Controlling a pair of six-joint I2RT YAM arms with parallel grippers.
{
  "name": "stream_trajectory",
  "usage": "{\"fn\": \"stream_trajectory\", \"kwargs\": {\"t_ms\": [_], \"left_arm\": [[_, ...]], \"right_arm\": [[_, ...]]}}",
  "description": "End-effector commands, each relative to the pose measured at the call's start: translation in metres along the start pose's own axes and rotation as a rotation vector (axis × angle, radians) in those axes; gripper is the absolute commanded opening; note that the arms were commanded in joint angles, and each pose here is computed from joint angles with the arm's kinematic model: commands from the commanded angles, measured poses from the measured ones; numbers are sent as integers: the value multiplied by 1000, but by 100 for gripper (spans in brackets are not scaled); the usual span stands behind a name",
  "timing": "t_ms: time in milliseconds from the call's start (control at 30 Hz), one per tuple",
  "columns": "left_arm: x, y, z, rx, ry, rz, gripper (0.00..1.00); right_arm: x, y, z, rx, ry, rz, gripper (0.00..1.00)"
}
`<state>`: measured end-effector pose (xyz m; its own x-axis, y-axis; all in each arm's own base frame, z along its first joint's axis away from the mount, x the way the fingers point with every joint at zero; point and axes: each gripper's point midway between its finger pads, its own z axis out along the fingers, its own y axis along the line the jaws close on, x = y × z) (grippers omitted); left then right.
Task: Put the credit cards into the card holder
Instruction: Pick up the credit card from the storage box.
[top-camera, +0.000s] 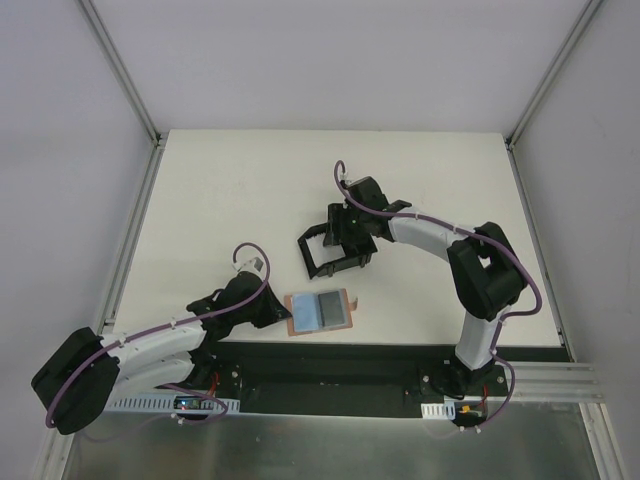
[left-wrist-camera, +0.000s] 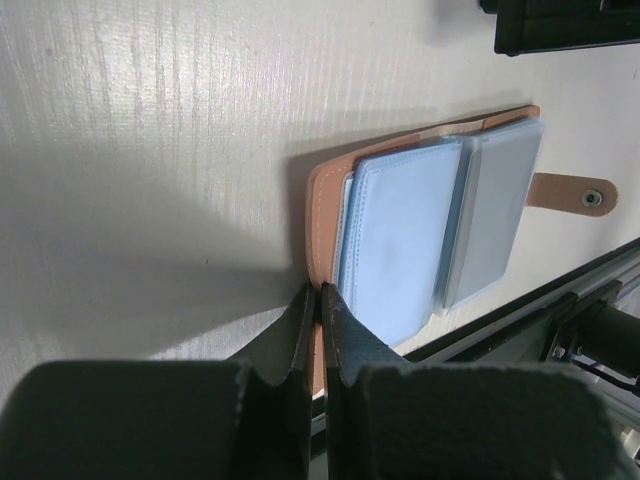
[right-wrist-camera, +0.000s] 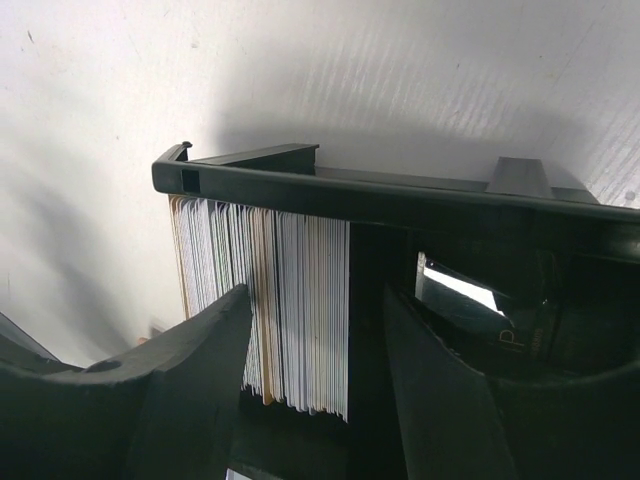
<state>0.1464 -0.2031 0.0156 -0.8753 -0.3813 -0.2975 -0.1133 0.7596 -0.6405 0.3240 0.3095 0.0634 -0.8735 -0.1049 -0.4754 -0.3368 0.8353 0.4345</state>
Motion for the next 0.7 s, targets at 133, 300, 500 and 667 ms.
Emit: {"fn": "stream_trajectory", "kwargs": {"t_ms": [133,300,500,667], "left_arm": [[3,9,0,-37,24,16,0],[3,8,1,-34,23,16,0],[4,9,1,-37,30,18,0],[4,9,1,-34,31,15,0]], "right_arm": [[-25,24,-22,-71,-74,-18,52],[-26,27,-26,-81,-80,-20,46],[-26,27,-29,-77,-83,-23,39],[-27,28,-33,-75,-86,-28,31]]}}
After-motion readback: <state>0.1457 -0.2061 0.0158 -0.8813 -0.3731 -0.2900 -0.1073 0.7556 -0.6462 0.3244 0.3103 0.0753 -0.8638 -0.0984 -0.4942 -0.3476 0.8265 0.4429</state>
